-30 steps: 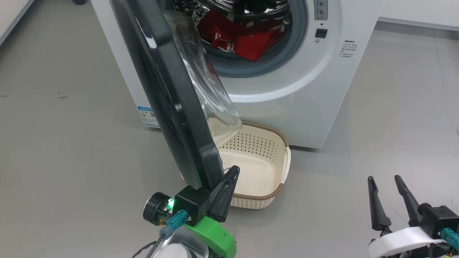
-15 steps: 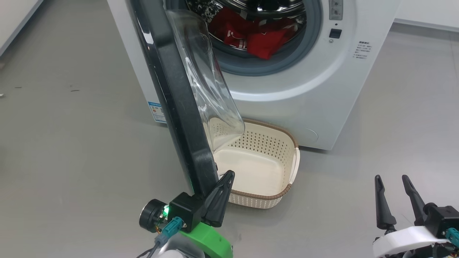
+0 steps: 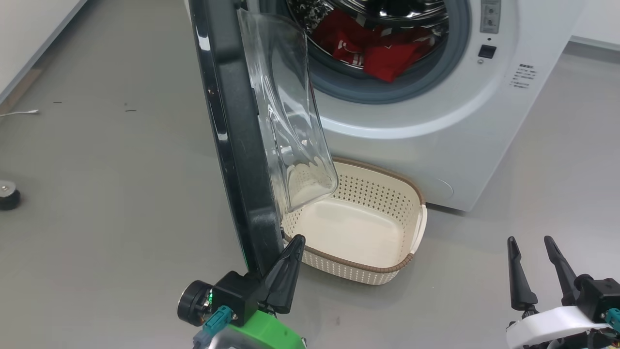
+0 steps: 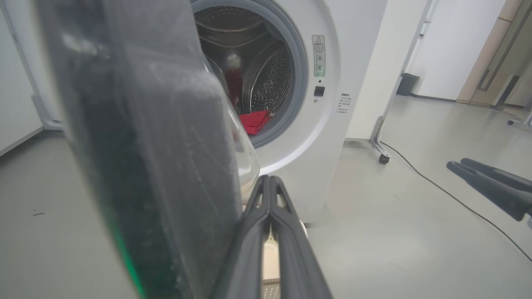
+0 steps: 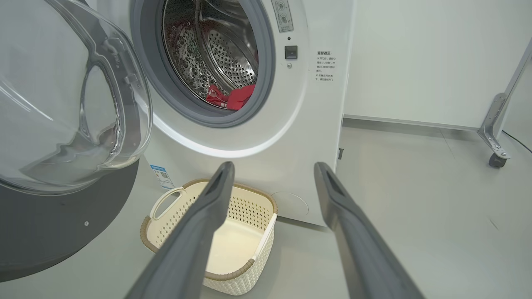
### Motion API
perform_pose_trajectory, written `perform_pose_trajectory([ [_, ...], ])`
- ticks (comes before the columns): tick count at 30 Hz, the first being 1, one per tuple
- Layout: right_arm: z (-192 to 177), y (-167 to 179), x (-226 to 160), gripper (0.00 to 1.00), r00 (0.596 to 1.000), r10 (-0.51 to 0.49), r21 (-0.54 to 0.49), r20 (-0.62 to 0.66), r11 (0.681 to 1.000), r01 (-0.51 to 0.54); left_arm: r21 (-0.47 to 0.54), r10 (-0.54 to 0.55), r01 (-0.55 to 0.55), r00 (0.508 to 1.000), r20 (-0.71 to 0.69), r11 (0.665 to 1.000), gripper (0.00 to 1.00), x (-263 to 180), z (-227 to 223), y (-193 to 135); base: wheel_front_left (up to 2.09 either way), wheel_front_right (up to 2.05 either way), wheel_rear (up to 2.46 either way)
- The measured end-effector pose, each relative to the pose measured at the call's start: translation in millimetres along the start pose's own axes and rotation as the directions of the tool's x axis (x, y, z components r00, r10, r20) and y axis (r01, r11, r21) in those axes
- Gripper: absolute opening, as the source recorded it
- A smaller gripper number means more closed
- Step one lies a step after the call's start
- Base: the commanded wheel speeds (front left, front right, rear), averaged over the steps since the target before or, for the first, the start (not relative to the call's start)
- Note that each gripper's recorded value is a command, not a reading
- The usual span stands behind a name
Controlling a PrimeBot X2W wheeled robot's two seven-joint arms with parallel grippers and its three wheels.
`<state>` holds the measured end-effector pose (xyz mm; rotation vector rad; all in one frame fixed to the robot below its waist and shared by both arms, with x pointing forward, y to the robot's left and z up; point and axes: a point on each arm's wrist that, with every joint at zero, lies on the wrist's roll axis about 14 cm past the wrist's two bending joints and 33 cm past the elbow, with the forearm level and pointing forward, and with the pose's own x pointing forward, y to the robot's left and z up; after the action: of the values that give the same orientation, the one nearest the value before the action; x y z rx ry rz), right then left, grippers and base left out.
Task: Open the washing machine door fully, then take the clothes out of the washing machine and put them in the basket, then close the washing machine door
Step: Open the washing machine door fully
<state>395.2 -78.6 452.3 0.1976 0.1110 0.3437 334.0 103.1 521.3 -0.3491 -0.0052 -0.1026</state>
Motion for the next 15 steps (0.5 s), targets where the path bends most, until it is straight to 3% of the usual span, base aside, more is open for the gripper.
perform_pose_trajectory([
  [15,-3,30,14,1.00,0.995,0.099,-0.013,-0.011,0.995,-0.099,0.007,0.150,-0.150,0.987,0.061,0.989,0.00,-25,15,39,0.00,0.00,0.00],
])
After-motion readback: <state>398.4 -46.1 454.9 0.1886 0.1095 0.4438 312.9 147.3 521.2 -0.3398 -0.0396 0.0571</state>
